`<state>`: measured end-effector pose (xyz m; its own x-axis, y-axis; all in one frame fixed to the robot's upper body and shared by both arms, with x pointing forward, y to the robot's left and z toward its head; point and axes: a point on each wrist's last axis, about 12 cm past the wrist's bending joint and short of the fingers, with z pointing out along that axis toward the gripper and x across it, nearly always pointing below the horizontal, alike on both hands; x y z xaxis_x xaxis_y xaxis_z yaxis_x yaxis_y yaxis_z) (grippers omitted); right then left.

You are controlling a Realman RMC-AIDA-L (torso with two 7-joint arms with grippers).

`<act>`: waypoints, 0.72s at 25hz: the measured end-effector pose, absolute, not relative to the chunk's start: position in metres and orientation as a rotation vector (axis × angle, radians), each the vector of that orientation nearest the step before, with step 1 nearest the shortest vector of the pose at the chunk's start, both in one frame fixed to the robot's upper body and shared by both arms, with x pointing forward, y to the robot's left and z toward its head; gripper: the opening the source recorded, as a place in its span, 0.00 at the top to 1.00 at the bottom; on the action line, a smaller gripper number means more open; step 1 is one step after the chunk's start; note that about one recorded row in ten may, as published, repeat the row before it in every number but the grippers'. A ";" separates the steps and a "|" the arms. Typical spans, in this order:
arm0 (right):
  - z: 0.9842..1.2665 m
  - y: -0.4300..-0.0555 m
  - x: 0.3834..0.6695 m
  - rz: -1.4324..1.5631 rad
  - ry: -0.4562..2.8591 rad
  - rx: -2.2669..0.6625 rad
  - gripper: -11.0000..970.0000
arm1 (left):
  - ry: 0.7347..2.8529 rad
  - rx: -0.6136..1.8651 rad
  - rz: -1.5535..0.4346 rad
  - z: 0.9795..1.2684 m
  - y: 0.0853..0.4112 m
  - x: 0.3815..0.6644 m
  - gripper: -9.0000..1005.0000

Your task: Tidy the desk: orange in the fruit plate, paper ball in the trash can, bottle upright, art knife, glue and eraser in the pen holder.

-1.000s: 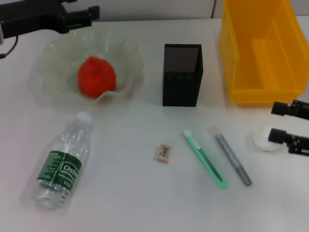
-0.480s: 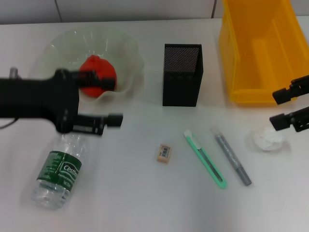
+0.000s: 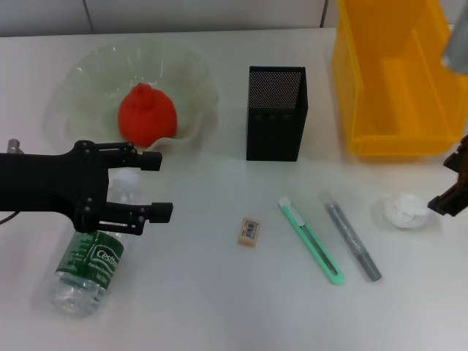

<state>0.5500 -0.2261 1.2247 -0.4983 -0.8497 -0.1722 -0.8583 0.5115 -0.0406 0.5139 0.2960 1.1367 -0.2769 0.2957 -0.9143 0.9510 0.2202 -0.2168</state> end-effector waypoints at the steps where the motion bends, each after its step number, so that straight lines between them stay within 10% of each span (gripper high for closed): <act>1: 1.218 -0.223 0.553 0.050 2.589 -1.469 0.25 | 1.731 1.168 -1.074 1.136 0.296 0.514 0.17; 18: 1.138 -0.198 0.578 -0.041 2.652 -1.535 0.26 | 1.752 1.160 -1.074 1.131 0.295 0.514 0.20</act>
